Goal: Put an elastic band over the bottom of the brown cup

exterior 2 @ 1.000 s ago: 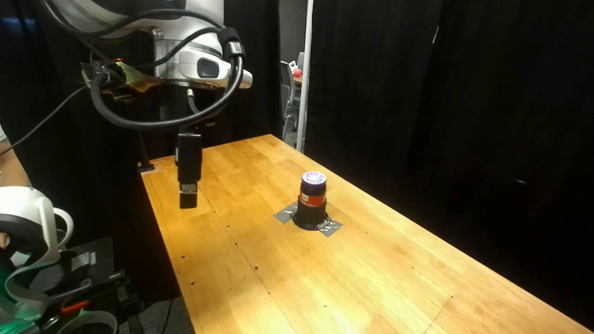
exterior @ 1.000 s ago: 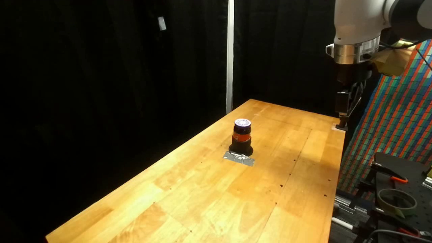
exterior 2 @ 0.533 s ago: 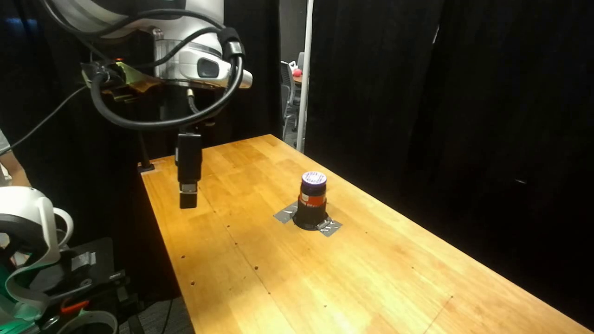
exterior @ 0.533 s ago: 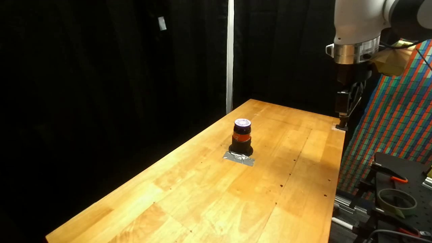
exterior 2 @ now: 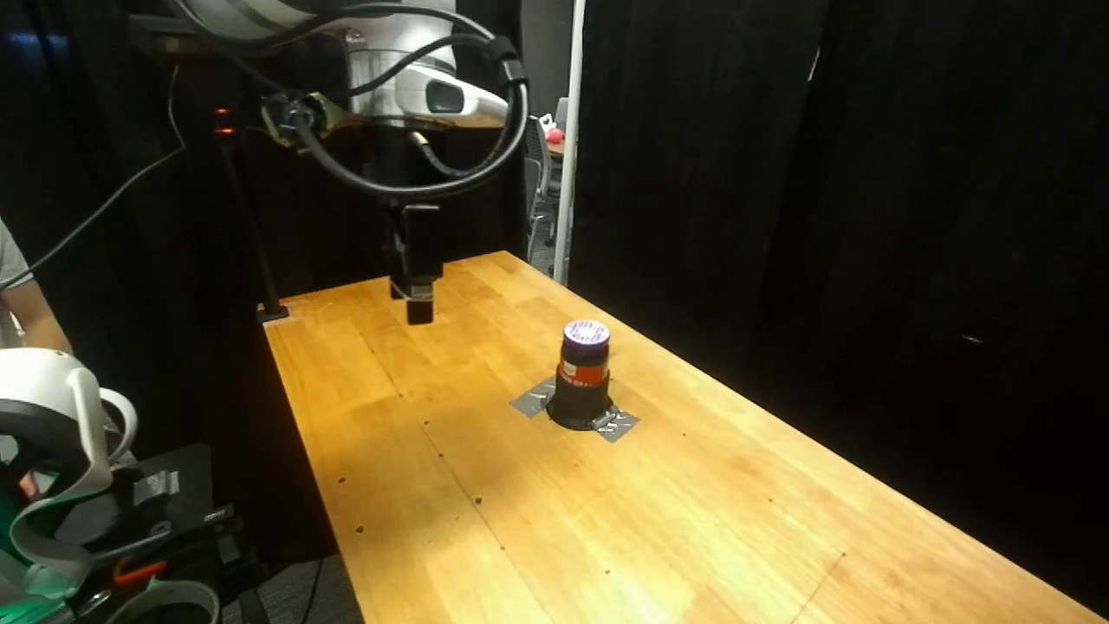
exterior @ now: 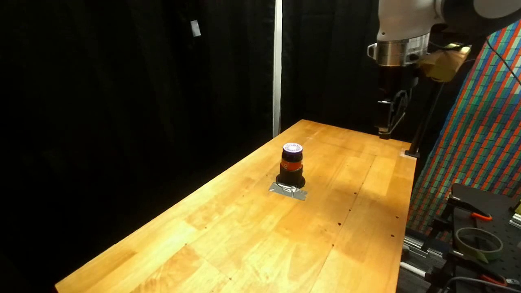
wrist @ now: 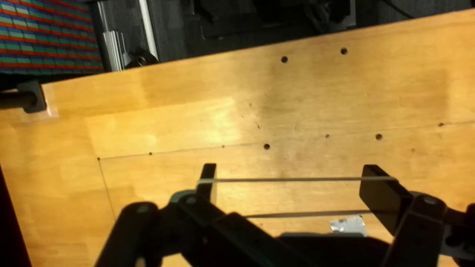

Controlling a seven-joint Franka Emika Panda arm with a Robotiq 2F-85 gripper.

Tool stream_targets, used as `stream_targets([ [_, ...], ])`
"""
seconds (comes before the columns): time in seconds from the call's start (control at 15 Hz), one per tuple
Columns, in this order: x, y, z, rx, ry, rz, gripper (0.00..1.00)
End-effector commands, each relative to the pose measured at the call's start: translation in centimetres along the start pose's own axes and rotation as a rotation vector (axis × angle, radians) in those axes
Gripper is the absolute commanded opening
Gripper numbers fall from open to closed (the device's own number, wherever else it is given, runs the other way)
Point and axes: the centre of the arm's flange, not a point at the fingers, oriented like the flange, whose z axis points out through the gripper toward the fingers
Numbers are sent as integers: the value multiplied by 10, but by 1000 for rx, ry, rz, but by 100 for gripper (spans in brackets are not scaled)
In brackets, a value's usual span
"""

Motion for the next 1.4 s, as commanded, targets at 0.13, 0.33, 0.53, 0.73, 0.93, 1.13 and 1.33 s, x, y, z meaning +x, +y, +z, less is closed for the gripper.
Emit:
stream_targets([
  [0.13,113,-52,-28,121,121,0,100],
  [0.33,166,-70,-23,169,167,26,100],
  [0.53,207,-76,-4,188,179,44,100],
  [0.73,236,-73,17,194,161,45,100],
  [0.93,254,-72,35,199,152,57,100],
  [1.13,266,-68,52,205,137,72,100],
  [1.33,275,-65,69,205,121,94,100],
])
